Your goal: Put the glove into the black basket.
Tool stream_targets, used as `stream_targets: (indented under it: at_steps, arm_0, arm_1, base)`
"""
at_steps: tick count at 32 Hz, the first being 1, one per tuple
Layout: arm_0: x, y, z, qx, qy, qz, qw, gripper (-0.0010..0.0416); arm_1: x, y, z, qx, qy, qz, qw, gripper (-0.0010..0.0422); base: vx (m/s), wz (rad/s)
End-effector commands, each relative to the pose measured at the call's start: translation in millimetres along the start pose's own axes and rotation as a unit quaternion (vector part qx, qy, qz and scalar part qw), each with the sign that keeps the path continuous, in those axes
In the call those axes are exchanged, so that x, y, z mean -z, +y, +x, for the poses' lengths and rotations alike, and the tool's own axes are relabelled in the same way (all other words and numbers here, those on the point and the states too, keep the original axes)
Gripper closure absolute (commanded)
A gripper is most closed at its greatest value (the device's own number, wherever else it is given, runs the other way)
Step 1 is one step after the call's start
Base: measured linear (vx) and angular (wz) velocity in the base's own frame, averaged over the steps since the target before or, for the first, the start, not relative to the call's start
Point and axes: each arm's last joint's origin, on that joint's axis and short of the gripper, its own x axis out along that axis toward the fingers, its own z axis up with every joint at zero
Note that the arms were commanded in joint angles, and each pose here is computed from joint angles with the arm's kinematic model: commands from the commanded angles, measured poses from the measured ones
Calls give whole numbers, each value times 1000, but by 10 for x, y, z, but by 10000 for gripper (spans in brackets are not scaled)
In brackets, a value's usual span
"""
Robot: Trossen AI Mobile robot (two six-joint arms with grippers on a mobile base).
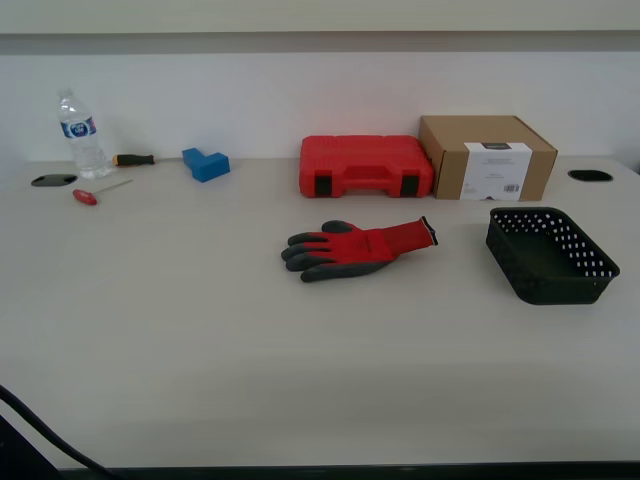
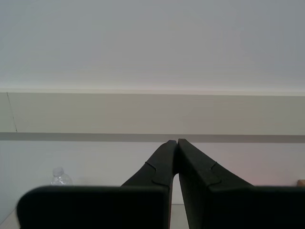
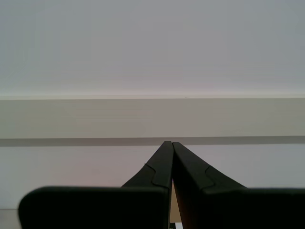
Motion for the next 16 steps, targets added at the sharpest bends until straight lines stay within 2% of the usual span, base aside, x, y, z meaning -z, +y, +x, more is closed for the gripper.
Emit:
stream_targets:
  at_steps: [1, 16]
  arm_0:
    - [-4, 3, 1, -1, -2, 1, 1000, 405]
    - [-4, 2, 1, -1, -2, 1, 1000, 405]
  arm_1:
    - [-5, 0, 1, 0, -2, 0, 1000, 412]
    - [-5, 0, 1, 0, -2, 0, 1000, 412]
  base:
    - [0, 0]
    - [0, 0]
